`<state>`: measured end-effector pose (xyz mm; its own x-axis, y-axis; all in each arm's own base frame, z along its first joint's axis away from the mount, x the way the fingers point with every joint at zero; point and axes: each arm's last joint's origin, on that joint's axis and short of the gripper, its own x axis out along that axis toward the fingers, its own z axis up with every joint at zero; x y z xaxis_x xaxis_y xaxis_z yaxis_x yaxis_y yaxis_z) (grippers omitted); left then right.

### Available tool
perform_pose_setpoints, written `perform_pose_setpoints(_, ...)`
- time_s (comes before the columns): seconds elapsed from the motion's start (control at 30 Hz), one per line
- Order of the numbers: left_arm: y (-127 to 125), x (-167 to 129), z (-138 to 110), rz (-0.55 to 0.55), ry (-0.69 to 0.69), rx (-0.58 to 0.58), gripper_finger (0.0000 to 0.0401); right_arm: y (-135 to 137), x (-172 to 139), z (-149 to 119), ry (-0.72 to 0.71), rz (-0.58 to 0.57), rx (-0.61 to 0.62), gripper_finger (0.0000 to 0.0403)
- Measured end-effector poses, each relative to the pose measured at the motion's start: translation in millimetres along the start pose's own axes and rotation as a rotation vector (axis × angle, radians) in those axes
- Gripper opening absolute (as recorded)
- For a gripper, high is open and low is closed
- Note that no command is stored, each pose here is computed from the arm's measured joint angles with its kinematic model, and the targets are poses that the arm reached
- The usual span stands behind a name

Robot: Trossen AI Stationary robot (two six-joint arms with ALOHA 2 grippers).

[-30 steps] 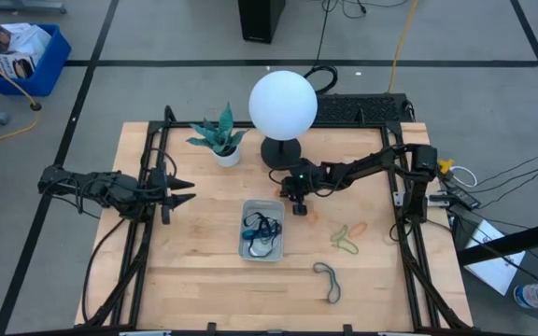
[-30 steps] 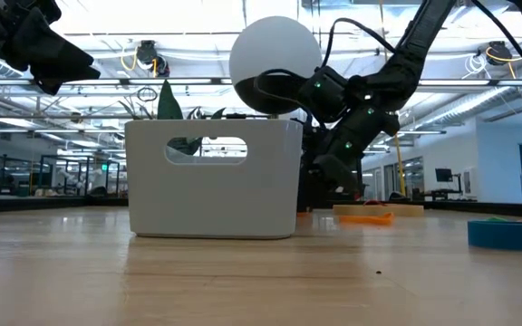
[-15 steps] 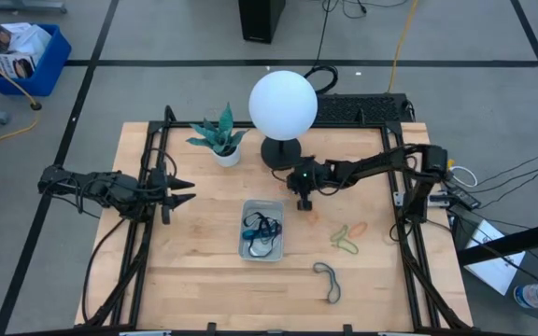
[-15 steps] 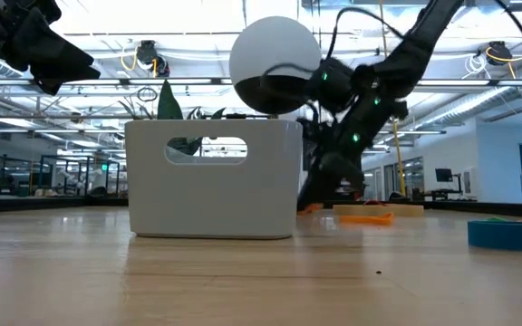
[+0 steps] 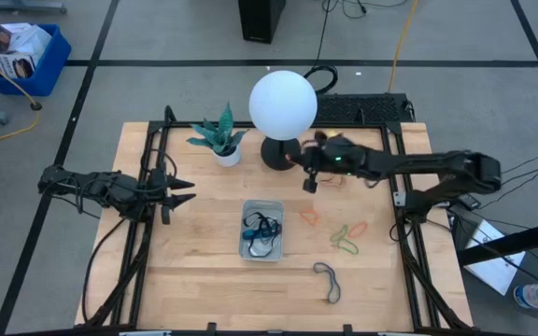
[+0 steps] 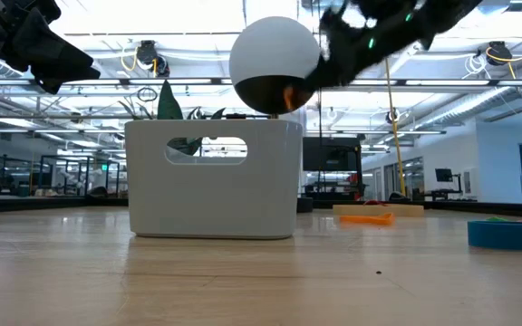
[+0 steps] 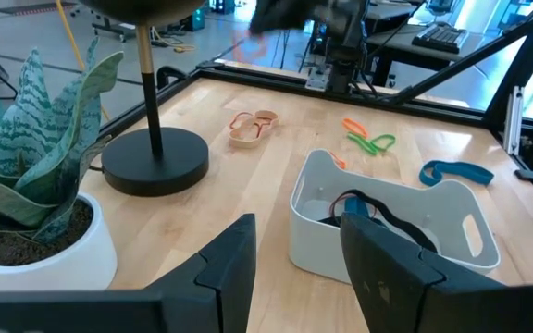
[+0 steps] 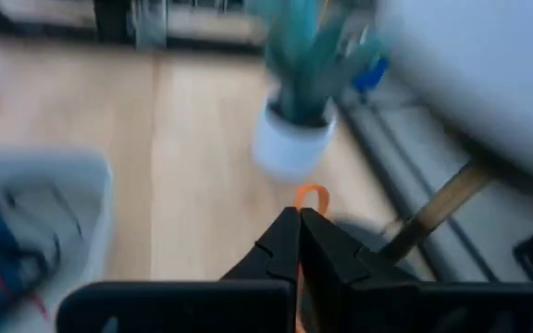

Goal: Pick and place rubber bands into bin
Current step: Put the top orange rubber band into the gray bin

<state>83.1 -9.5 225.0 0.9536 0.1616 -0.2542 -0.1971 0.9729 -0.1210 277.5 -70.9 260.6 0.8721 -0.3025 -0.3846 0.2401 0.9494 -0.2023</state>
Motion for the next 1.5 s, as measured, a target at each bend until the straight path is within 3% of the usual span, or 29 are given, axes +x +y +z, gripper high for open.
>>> perform_pose_setpoints(0.3, 0.0, 0.0, -0.1, 0.000, 0.000, 0.000, 0.0166, 0.5, -51.9, 42.8, -0.319, -0.002, 0.049, 0.0000)
perform_pose_setpoints(0.57, 0.0, 0.0, 0.1, -0.001, 0.000, -0.001, 0.0166, 18.5, -58.0, 55.2, -0.438, 0.090, 0.049, 0.0000)
perform_pose_setpoints(1.0, -0.1, 0.0, 0.0, -0.005, 0.001, -0.004, 0.0166, 66.9, -1.6, 22.2, -0.198, 0.252, 0.031, 0.0000)
perform_pose_setpoints(1.33, -0.4, 0.0, -0.1, -0.012, 0.002, -0.007, 0.0166, 98.8, 44.7, 33.1, 0.105, 0.327, -0.066, 0.0000)
perform_pose_setpoints(1.5, -0.4, 0.1, -0.2, -0.012, 0.004, -0.006, 0.0166, 106.5, 62.8, 19.5, 0.195, 0.326, 0.006, 0.0000)
